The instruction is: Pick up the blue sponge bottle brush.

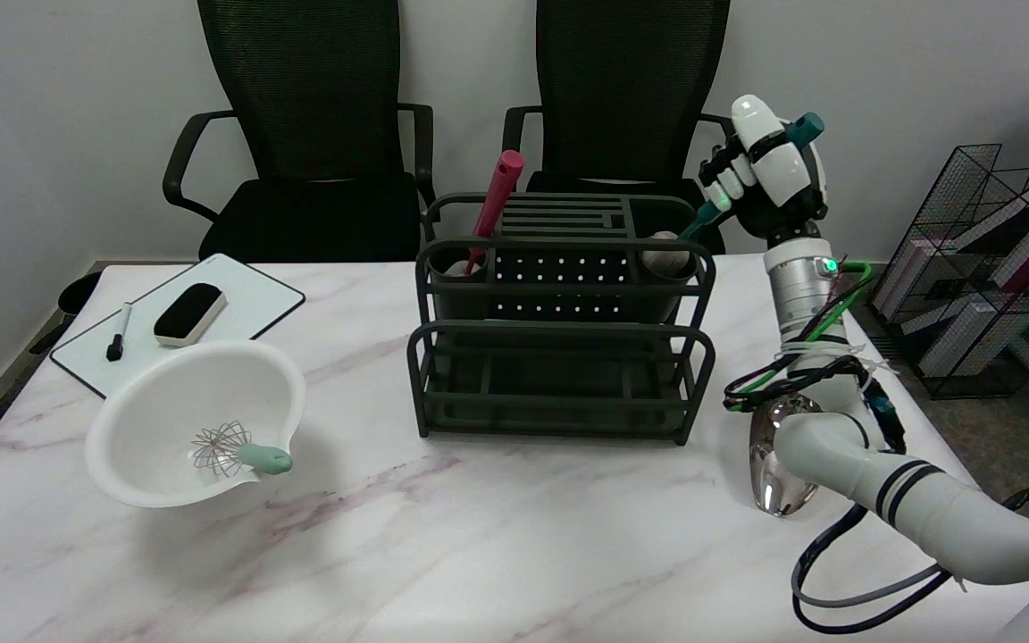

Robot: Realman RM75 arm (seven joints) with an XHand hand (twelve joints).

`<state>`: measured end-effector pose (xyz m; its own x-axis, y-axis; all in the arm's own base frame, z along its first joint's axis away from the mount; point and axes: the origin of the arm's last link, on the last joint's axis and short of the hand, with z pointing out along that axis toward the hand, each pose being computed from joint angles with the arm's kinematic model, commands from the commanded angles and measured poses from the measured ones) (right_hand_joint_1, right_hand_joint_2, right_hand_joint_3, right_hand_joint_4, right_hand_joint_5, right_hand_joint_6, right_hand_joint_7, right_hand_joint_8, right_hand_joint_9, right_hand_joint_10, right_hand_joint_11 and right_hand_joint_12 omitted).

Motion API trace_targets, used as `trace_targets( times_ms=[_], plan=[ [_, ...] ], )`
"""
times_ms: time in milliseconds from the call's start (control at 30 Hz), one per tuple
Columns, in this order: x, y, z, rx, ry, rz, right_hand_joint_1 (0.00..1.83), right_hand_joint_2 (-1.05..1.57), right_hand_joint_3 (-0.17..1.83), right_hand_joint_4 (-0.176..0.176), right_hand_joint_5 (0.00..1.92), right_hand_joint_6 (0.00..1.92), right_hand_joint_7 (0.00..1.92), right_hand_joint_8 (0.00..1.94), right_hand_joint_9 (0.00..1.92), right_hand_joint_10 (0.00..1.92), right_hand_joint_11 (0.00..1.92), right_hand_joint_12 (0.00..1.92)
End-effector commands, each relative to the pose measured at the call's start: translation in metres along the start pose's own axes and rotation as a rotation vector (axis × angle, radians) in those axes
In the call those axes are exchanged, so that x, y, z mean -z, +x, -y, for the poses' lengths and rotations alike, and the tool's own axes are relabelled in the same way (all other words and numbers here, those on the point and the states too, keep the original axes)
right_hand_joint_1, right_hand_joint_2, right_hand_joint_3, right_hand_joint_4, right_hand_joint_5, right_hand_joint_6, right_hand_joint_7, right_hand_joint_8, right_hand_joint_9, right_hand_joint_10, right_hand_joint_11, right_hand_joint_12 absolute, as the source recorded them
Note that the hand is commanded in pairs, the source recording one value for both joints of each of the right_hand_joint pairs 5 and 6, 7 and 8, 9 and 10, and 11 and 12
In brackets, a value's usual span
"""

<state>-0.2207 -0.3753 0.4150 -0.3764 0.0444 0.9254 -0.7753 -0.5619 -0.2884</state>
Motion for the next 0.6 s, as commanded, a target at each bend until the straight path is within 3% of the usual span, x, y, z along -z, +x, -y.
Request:
trace_targets(
  times_ms=[33,600],
  plan=[
    [-0.014,0.001,0.021,0.014,0.054,0.01,0.89,1.57,0.56,0.0,1.92,1.92,1.92,1.92,1.92,1.92,1.92,1.92],
    [-0.026,-0.005,0.049,0.061,0.043,0.095,0.92,1.57,0.55,0.0,1.92,1.92,1.92,1.92,1.92,1.92,1.92,1.92]
  ],
)
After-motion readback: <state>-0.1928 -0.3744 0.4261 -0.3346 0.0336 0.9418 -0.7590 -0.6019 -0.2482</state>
